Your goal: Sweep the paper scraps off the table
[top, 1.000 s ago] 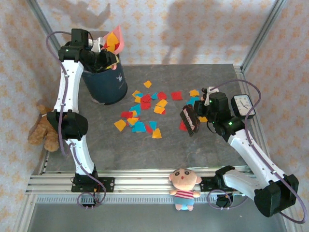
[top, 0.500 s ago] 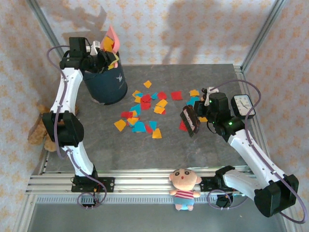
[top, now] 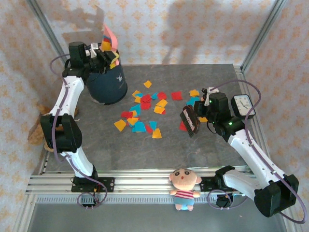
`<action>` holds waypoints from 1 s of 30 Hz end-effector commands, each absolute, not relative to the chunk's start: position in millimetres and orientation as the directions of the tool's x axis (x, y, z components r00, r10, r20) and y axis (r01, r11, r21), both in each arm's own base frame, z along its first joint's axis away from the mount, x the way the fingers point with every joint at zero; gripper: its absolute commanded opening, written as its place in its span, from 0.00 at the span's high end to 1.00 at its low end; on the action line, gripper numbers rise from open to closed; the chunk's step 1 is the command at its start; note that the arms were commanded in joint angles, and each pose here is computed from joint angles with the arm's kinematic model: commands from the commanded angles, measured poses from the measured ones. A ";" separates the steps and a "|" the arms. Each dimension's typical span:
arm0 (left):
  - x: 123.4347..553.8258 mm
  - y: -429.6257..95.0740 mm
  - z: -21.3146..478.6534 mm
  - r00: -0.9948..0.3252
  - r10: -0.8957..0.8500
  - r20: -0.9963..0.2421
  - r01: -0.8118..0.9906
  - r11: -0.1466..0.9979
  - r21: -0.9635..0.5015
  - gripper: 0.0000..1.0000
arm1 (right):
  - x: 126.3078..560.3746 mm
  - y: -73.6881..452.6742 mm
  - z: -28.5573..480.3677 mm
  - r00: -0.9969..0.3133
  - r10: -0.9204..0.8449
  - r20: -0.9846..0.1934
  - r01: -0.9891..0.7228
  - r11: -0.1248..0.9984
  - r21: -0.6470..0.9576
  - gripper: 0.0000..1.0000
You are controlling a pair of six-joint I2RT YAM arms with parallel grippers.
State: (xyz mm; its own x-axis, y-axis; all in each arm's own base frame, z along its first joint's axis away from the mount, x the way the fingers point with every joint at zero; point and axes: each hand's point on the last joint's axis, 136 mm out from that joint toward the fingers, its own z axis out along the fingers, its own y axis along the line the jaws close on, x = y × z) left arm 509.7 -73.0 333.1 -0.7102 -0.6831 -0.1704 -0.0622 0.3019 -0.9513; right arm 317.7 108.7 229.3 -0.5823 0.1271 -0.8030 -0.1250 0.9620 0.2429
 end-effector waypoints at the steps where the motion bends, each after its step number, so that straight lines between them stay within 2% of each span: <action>1: 501.4 -72.9 380.3 -0.682 -0.699 -0.214 0.069 0.230 -0.971 1.00 | 316.2 112.0 237.8 -0.561 0.145 -0.815 -0.138 0.954 0.265 1.00; 11: 501.4 -72.5 392.4 -0.667 -0.738 -0.102 0.103 0.044 -0.994 1.00 | 316.2 112.2 233.9 -0.568 0.144 -0.810 -0.136 0.955 0.265 1.00; 30: 489.3 -65.8 398.4 -0.647 -0.760 0.059 0.122 -0.179 -0.976 1.00 | 316.2 111.6 232.2 -0.569 0.143 -0.810 -0.134 0.956 0.263 1.00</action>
